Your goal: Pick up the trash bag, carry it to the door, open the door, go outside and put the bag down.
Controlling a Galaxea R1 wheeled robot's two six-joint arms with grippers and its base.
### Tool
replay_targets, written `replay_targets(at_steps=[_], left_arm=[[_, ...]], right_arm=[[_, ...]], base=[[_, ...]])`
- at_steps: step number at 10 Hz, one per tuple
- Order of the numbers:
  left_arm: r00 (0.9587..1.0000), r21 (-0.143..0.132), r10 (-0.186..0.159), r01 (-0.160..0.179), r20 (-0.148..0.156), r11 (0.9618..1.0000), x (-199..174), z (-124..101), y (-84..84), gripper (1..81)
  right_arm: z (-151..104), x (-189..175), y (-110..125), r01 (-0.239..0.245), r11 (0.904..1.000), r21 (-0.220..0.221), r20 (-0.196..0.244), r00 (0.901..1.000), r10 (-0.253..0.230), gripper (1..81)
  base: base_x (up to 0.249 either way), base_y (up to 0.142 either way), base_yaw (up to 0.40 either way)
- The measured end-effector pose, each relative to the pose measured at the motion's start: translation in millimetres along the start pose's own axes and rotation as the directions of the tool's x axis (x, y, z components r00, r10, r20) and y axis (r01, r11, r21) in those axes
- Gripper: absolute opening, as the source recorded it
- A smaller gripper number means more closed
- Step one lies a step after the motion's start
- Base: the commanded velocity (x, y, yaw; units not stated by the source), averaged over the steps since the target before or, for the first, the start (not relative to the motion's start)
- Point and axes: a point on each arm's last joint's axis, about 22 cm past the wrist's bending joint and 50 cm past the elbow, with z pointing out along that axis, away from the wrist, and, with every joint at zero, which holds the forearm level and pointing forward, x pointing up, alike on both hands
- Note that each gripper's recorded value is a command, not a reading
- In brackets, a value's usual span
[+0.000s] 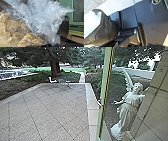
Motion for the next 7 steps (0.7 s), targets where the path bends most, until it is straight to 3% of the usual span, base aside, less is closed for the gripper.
replay_targets(at_steps=[7], left_arm=[[1.0000, 0.000, -0.001, 0.001, 0.002, 1.0000, -0.5, 0.3, 0.3, 1.0]], right_arm=[[0.3, -0.2, -0.7, 0.001, 1.0000, 0.000, 0.002, 1.0000, -0.001, 81.1]], base=[[0.072, 0.000, 0.000]])
